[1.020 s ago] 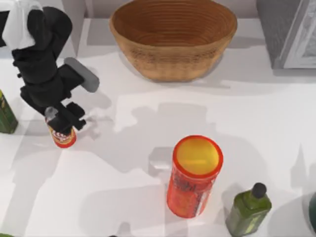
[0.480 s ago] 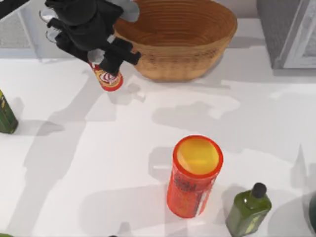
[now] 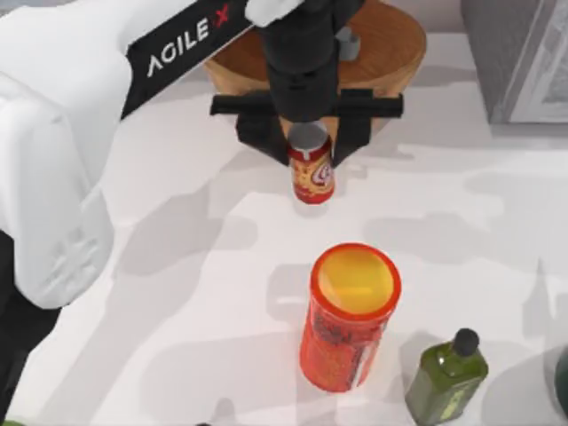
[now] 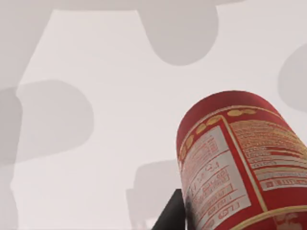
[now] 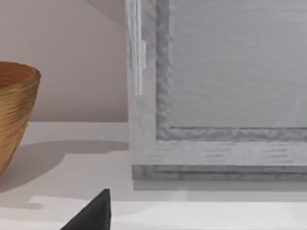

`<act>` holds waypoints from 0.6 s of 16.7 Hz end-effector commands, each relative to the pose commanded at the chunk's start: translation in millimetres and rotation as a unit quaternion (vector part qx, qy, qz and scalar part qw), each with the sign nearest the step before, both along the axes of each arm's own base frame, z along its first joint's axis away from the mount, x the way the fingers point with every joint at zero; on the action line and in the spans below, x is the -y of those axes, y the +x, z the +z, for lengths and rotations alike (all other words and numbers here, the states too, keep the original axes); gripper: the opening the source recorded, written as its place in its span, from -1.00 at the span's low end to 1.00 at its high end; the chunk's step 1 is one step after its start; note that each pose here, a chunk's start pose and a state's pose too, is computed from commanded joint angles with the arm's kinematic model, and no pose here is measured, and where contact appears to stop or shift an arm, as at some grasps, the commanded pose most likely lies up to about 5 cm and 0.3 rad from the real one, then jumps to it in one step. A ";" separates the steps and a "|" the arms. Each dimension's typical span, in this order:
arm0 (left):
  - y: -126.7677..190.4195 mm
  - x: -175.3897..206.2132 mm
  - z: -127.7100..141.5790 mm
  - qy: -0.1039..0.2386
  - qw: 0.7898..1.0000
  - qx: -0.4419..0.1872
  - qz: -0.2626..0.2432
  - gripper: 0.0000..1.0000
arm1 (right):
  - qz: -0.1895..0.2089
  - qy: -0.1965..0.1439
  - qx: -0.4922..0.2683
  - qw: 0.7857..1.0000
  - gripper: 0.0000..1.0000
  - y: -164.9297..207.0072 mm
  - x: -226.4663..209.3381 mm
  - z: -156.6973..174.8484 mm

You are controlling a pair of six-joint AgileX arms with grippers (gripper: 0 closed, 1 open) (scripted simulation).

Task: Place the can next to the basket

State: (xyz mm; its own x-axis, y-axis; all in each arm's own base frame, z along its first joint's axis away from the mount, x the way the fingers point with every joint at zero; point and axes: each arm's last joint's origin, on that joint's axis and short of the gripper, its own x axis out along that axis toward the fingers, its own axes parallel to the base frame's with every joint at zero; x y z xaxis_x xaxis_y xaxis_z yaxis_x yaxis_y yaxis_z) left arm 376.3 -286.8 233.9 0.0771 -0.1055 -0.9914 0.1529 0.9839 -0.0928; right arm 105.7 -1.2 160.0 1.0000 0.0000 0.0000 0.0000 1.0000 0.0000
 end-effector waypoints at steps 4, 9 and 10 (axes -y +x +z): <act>-13.9 41.4 -42.7 0.042 0.997 -0.035 0.055 -1.00 | 0.000 0.000 0.000 1.000 1.00 0.0 0.0 0.0; -16.5 49.6 -54.0 0.053 0.996 -0.039 0.065 -1.00 | 0.000 0.000 0.000 1.000 1.00 0.0 0.0 0.0; -15.0 48.1 -55.8 0.054 0.996 -0.041 0.066 -1.00 | 0.000 0.000 0.000 1.000 1.00 0.0 0.0 0.0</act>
State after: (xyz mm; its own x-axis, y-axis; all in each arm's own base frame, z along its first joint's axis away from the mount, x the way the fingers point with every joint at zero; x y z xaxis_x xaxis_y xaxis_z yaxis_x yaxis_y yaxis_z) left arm 361.3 -334.9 178.0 0.0013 0.0081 -1.0000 0.0182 0.9998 0.0081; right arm 105.7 -1.2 160.0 1.0000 0.0000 0.0000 0.0000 1.0000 0.0000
